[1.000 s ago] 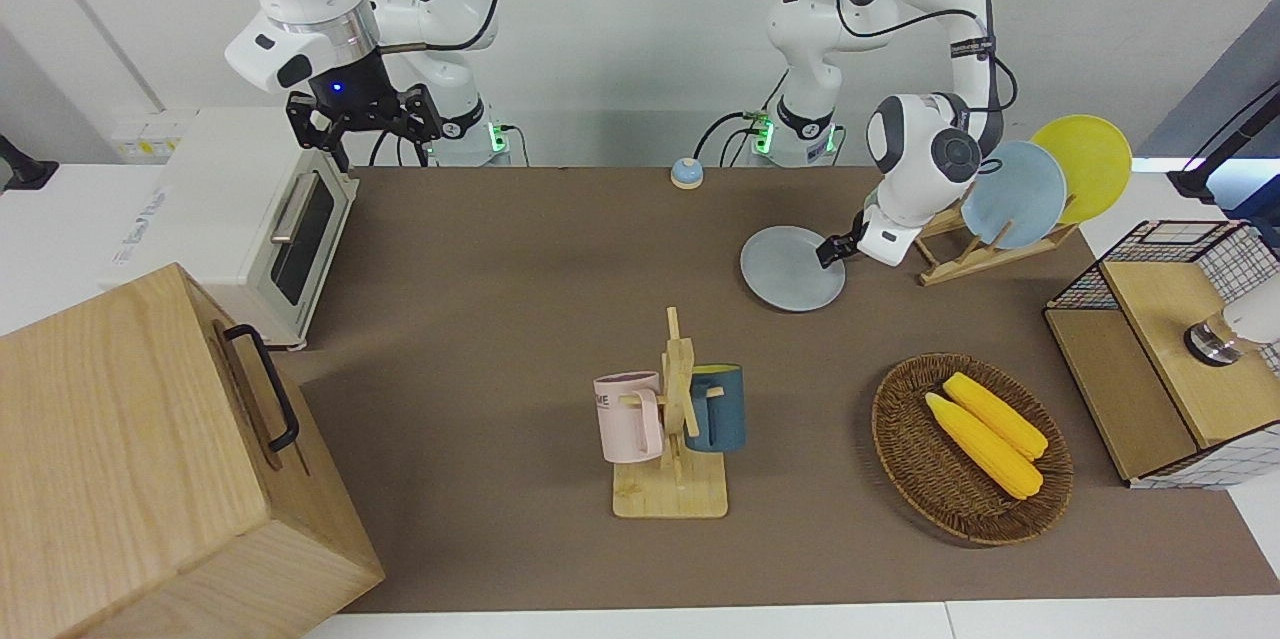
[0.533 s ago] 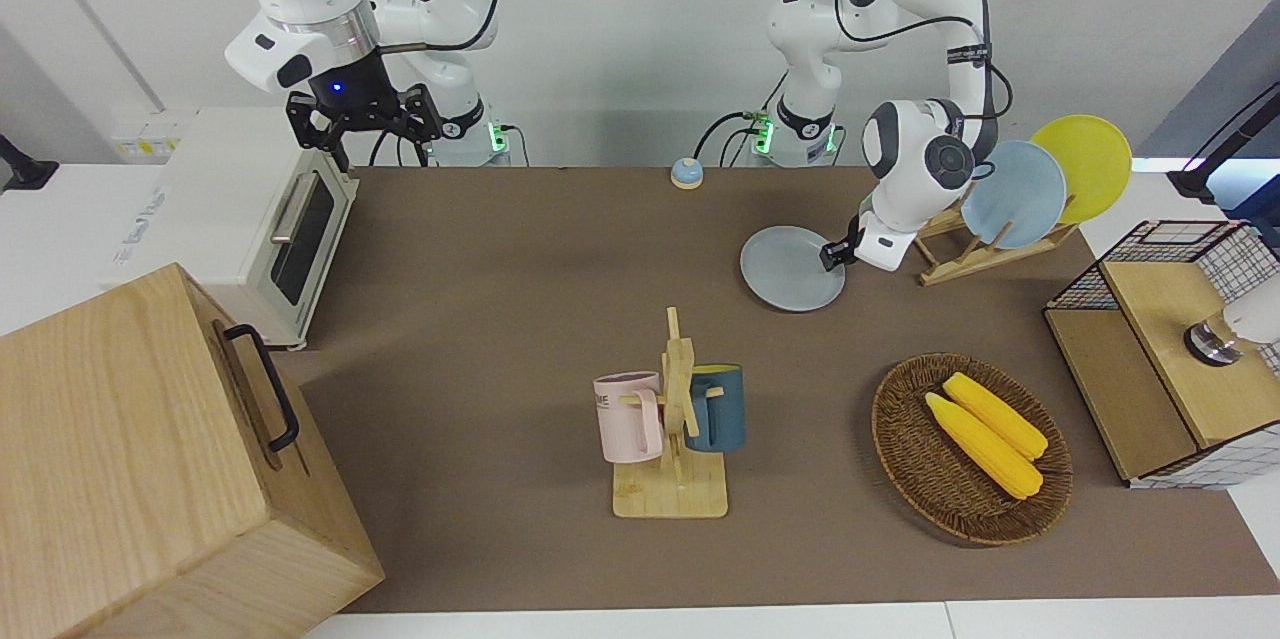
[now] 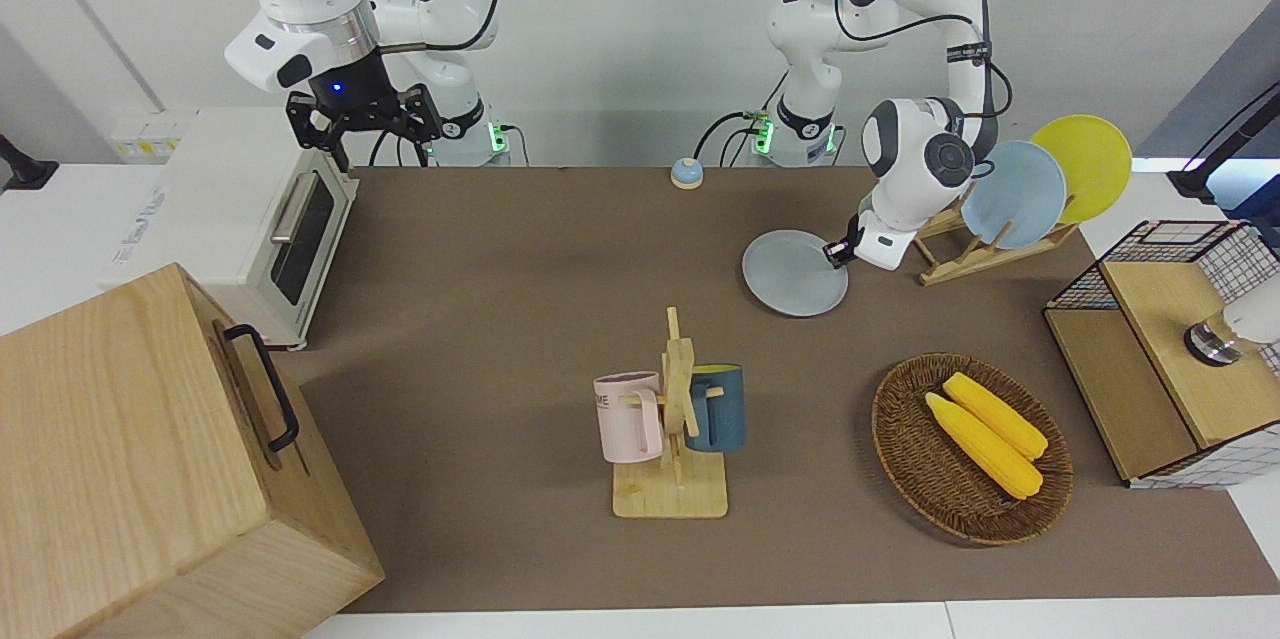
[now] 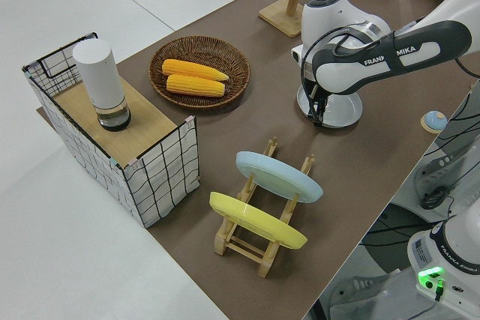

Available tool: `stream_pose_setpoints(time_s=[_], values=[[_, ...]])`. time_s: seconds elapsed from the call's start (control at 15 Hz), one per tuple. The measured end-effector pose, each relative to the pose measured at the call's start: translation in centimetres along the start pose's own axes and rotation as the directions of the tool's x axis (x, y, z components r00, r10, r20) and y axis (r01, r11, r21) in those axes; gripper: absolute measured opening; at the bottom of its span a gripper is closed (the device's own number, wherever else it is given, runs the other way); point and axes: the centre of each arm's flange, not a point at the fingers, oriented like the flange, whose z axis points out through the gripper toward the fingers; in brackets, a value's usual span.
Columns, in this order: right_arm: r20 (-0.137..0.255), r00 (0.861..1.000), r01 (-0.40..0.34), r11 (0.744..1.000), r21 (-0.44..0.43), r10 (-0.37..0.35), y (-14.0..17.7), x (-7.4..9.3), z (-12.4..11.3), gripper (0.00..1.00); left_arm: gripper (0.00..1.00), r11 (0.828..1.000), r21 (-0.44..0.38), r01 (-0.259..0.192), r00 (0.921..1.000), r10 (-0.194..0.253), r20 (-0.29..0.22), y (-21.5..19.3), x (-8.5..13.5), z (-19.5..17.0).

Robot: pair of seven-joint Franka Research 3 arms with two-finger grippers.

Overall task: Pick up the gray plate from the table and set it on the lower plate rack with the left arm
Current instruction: 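Reach the left gripper to the gray plate's rim and grasp it, then lift the gray plate with the left gripper and carry it toward the rack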

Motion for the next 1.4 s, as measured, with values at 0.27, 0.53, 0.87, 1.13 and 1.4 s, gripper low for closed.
stream_pose_setpoints(time_s=[0.27, 0.53, 0.87, 1.13, 1.4], values=[[0.000, 1.000, 0.000, 1.000, 0.000, 0.000, 0.0, 0.0, 0.0, 0.99, 0.01, 1.000, -0.005, 0.001, 1.0000, -0.001, 0.000, 0.1, -0.1, -0.2], [0.000, 1.000, 0.000, 1.000, 0.000, 0.000, 0.0, 0.0, 0.0, 0.99, 0.01, 1.000, -0.009, 0.004, 0.9999, -0.004, -0.011, 0.0, 0.1, -0.7], [0.000, 1.000, 0.000, 1.000, 0.000, 0.000, 0.0, 0.0, 0.0, 0.99, 0.01, 1.000, -0.010, 0.005, 0.9999, -0.005, -0.010, -0.1, 0.2, -1.0], [0.000, 1.000, 0.000, 1.000, 0.000, 0.000, 0.0, 0.0, 0.0, 0.99, 0.01, 1.000, -0.010, 0.007, 1.0000, -0.007, -0.001, -0.2, 0.4, -2.0], [0.000, 1.000, 0.000, 1.000, 0.000, 0.000, 0.0, 0.0, 0.0, 0.99, 0.01, 1.000, -0.009, 0.010, 0.9999, -0.009, 0.009, -0.3, 0.5, -2.7]])
